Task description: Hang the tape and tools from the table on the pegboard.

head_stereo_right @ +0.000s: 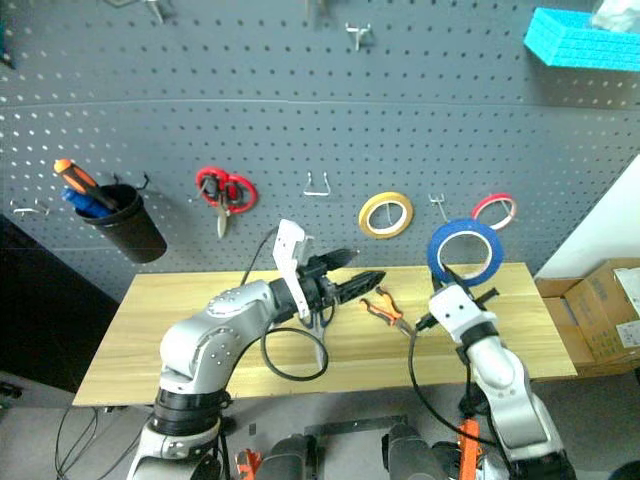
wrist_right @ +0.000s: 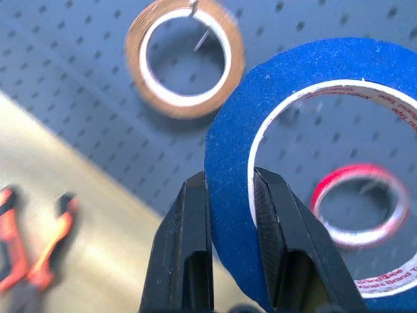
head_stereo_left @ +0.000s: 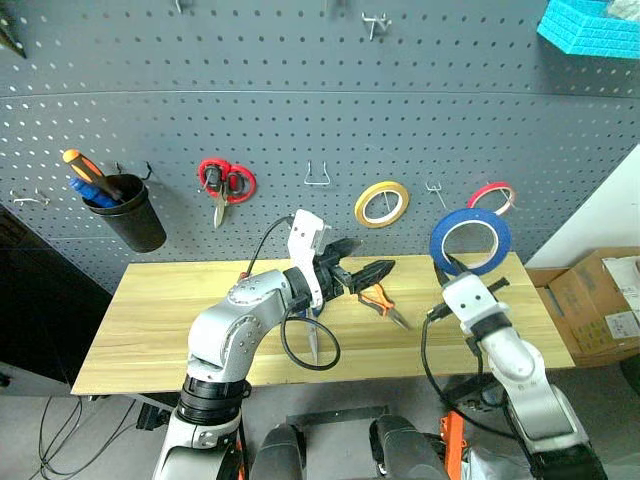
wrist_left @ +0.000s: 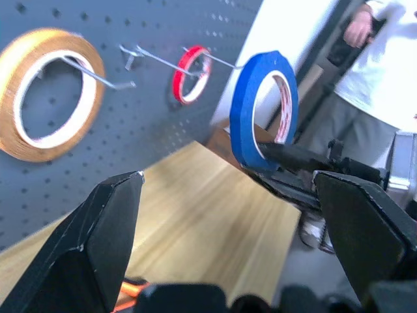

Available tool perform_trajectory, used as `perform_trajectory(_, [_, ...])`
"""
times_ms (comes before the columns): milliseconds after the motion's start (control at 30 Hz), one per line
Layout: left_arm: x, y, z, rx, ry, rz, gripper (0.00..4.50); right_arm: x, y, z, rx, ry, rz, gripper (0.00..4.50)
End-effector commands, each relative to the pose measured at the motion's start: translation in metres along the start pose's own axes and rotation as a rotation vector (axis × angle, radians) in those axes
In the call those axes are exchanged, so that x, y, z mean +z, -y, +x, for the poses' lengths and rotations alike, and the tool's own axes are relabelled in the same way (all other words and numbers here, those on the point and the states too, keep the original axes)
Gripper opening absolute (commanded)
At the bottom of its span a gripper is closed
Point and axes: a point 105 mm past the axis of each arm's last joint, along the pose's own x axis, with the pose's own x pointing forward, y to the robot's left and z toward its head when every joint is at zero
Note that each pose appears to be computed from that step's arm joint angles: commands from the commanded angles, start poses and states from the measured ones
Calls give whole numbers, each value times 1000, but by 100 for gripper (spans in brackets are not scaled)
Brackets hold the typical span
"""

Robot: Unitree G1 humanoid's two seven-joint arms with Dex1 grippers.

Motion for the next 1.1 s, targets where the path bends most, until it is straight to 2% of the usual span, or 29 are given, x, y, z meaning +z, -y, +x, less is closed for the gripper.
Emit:
perform_trajectory(33, [22, 6, 10, -25, 68, 54, 450, 5, 19, 16, -35, 70, -31, 52])
perform_trajectory(300, [32, 10, 24, -39, 96, 66, 450, 5, 24, 43, -8, 124, -35, 52])
perform_trajectory(633, [31, 7, 30, -39, 95, 65, 450, -11, 10, 60, 114, 44, 199, 52])
perform_trajectory(1033, [36, 2, 46, -65, 101, 85, 450, -19, 18, 58, 145, 17, 209, 52])
perform_trajectory(1100, [34, 3, 46, -73, 99, 83, 450, -17, 17, 56, 151, 22, 222, 122])
